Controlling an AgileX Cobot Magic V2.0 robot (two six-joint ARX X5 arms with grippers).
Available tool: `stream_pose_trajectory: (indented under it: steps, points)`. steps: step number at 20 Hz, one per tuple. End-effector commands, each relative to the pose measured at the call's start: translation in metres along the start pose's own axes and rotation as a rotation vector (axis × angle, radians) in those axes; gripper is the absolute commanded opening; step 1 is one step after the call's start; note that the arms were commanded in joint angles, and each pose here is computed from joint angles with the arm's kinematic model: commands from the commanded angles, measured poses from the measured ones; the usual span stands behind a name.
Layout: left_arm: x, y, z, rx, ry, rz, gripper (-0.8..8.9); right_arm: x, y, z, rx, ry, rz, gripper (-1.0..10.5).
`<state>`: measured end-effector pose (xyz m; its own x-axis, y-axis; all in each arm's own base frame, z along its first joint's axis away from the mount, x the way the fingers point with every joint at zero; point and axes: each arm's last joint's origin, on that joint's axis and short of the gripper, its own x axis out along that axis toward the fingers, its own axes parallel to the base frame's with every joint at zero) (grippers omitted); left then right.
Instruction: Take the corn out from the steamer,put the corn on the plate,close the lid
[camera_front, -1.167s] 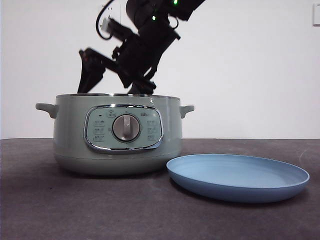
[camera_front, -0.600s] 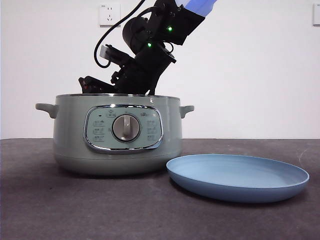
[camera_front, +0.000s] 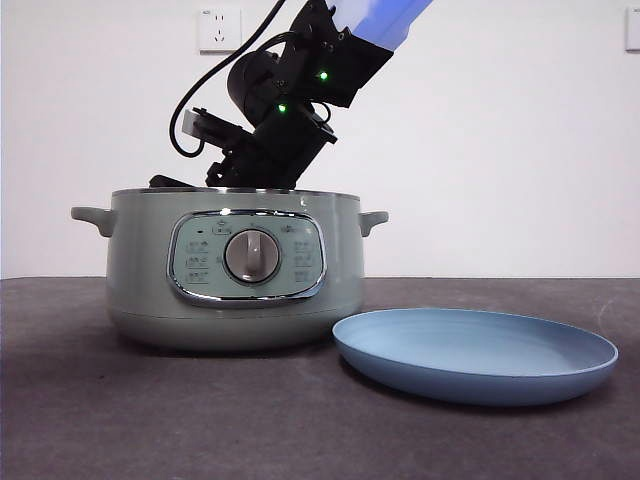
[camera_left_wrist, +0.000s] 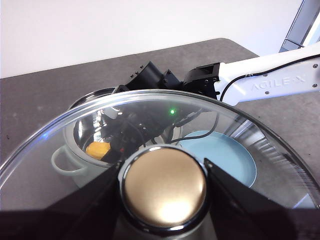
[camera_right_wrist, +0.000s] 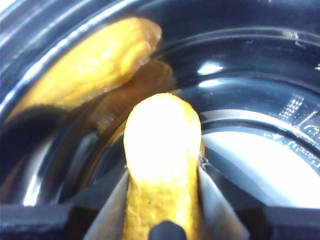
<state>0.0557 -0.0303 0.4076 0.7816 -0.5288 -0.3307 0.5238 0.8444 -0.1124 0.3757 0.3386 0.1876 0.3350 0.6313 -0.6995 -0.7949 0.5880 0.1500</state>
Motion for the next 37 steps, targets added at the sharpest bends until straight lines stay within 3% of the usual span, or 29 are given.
stream_pose_trajectory:
  steps: [1, 4, 7, 11, 16, 19, 23, 30, 37]
  points:
    - [-0.004, -0.001, 0.004, 0.020, -0.056, -0.008, -0.08, -0.001, 0.001, 0.000, 0.005, 0.004, -0.040, -0.1]
    - [-0.004, -0.001, 0.004, 0.020, -0.056, -0.008, -0.08, -0.053, 0.012, 0.032, -0.022, -0.117, -0.083, -0.1]
    - [-0.004, -0.001, 0.004, 0.020, -0.059, -0.009, -0.08, -0.139, 0.031, 0.057, -0.018, -0.198, -0.147, -0.1]
    - [-0.004, -0.001, 0.005, 0.022, -0.067, -0.010, -0.08, -0.237, 0.045, 0.050, 0.016, -0.149, -0.284, -0.1]
    - [-0.004, -0.001, 0.006, 0.023, -0.071, -0.011, -0.08, -0.285, 0.029, 0.025, 0.106, -0.091, -0.350, -0.1]
    - [-0.004, -0.001, 0.005, 0.023, -0.071, -0.012, -0.08, -0.290, 0.014, -0.002, 0.172, -0.087, -0.391, -0.1]
    - [-0.004, -0.001, 0.006, 0.022, -0.071, -0.010, -0.08, -0.275, -0.007, -0.058, 0.331, -0.134, -0.440, -0.1]
    - [-0.004, -0.001, 0.006, 0.022, -0.071, -0.010, -0.08, -0.194, -0.017, -0.158, 0.523, -0.162, -0.416, -0.1]
    - [-0.004, -0.001, 0.006, 0.022, -0.071, -0.009, -0.08, -0.148, -0.028, -0.191, 0.588, -0.136, -0.421, -0.1]
